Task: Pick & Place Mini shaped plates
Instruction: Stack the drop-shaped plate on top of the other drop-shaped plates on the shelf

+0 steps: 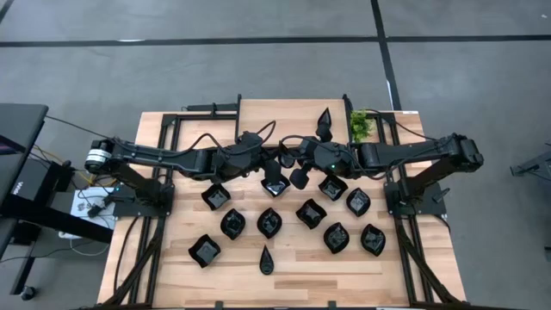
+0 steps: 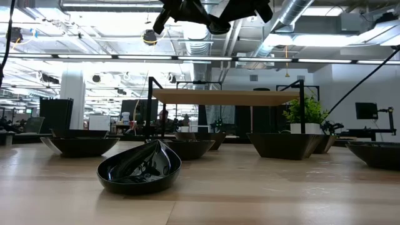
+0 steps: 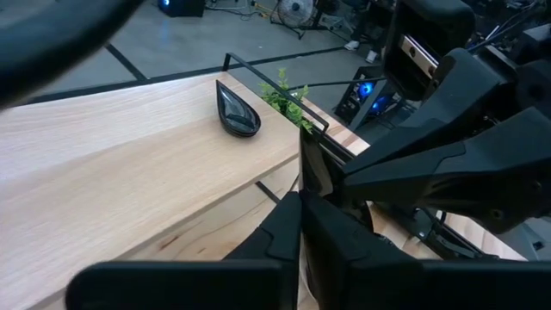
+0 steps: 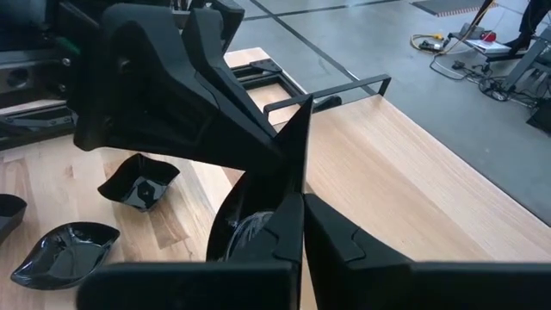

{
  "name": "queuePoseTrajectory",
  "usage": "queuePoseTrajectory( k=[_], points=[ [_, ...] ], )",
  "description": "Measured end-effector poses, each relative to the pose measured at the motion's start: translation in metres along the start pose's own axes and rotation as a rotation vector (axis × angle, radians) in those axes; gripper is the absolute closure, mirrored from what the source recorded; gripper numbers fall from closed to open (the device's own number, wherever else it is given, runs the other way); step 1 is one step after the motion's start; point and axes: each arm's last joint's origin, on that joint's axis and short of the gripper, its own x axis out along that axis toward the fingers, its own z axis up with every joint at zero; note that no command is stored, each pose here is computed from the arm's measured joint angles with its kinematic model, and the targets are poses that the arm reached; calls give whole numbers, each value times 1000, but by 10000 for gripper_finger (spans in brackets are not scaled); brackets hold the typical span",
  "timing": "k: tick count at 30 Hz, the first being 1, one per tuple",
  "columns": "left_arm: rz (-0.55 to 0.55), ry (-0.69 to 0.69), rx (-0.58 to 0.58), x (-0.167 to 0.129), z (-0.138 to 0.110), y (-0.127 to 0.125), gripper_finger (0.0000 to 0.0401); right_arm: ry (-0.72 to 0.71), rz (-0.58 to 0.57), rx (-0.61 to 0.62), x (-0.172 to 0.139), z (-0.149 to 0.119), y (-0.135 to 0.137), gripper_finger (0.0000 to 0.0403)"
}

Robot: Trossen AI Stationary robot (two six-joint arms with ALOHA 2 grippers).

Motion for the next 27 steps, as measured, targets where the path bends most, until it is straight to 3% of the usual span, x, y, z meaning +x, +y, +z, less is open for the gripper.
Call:
queuePoseTrajectory(
  k=[16, 27],
  points=[
    [5, 5, 9, -1, 0, 1, 267, 35, -4, 29, 0, -4, -1, 403],
    [6, 5, 13, -15, 10, 6, 254, 69, -50, 69, 5, -6, -10, 403]
  ],
)
